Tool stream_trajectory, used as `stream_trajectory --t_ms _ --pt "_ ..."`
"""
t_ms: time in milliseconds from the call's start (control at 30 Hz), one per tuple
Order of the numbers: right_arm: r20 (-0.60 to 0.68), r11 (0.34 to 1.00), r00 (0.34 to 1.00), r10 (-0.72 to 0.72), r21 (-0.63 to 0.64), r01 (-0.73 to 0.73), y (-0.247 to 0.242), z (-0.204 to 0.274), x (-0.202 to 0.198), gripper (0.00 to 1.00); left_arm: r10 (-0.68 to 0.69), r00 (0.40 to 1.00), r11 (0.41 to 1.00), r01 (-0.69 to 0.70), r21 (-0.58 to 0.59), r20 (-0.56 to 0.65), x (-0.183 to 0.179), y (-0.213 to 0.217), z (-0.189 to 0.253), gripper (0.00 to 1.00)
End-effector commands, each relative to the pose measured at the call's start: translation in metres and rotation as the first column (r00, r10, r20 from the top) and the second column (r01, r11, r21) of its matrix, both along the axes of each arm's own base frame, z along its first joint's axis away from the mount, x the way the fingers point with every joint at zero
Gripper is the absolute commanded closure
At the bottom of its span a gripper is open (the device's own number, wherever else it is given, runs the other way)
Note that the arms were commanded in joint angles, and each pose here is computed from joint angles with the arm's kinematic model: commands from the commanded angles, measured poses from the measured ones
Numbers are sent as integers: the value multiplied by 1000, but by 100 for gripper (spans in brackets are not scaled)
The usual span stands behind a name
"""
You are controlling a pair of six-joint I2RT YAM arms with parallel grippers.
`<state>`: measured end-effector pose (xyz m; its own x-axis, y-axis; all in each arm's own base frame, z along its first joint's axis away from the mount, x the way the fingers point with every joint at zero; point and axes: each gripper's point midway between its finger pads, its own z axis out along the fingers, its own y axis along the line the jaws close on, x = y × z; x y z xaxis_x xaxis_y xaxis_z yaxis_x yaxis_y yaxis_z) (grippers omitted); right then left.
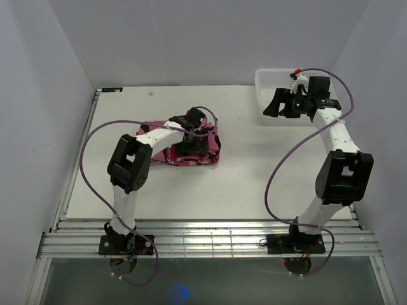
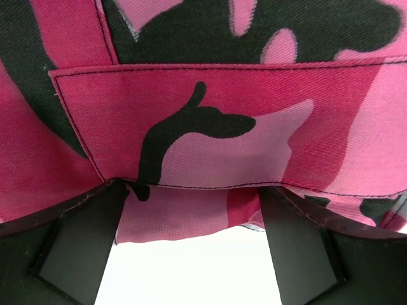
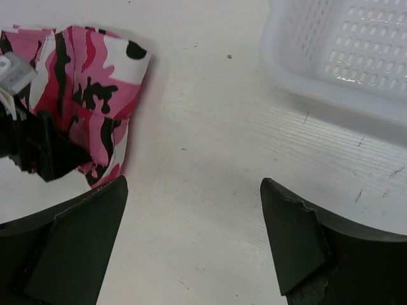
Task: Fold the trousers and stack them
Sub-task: Neatly place the folded trousers to the corner
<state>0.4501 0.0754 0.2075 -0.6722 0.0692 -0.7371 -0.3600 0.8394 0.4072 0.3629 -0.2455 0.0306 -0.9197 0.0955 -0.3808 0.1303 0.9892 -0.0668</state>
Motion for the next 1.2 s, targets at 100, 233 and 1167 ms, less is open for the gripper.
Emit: stream_trajectory --t_ms 100,233,1167 --pt "79 999 996 43 -6 -43 7 27 -11 10 225 970 957 -202 208 -93 50 140 -69 2" --pt "66 999 997 44 1 -44 7 23 -12 10 42 997 975 -26 222 -66 81 170 -71 2" --pt "105 994 989 104 -47 -100 7 29 -33 10 43 981 985 -74 155 191 228 293 -38 2"
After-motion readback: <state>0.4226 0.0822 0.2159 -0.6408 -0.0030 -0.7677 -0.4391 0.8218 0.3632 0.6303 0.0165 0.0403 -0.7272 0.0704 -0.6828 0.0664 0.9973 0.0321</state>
